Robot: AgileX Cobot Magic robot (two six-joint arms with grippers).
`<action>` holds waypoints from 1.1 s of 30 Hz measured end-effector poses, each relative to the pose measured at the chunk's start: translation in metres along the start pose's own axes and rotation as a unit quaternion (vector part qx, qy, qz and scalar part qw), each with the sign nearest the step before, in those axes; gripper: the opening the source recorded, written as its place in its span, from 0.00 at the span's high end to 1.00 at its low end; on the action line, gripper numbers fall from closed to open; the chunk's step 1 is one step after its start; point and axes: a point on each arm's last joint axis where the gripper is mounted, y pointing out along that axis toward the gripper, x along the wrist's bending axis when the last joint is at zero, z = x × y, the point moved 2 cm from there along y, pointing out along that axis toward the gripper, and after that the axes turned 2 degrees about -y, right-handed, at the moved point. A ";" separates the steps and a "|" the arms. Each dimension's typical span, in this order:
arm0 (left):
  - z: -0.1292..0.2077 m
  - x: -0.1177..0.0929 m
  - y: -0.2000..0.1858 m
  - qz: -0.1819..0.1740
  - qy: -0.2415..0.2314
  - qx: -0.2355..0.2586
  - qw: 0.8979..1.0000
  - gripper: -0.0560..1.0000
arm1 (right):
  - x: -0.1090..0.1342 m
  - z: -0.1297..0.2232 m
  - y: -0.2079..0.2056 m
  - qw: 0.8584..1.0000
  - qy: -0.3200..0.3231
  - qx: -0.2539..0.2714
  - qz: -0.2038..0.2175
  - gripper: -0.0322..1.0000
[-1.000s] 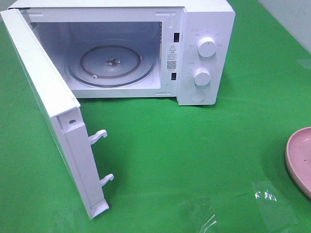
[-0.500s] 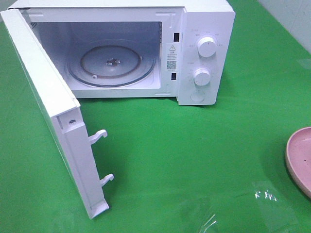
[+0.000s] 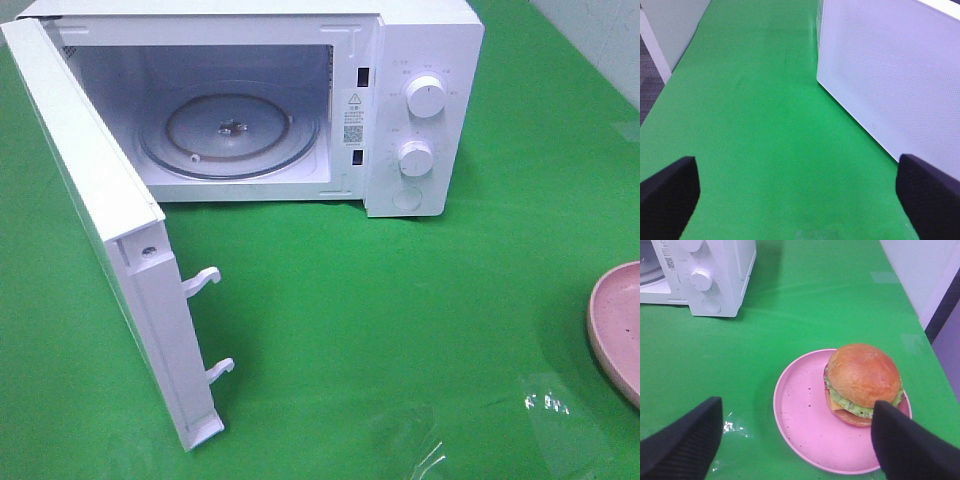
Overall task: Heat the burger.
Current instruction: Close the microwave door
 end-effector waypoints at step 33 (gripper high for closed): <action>-0.008 0.000 -0.003 0.001 -0.019 -0.029 0.999 0.13 | 0.000 0.000 0.000 1.000 0.000 0.000 0.000 0.23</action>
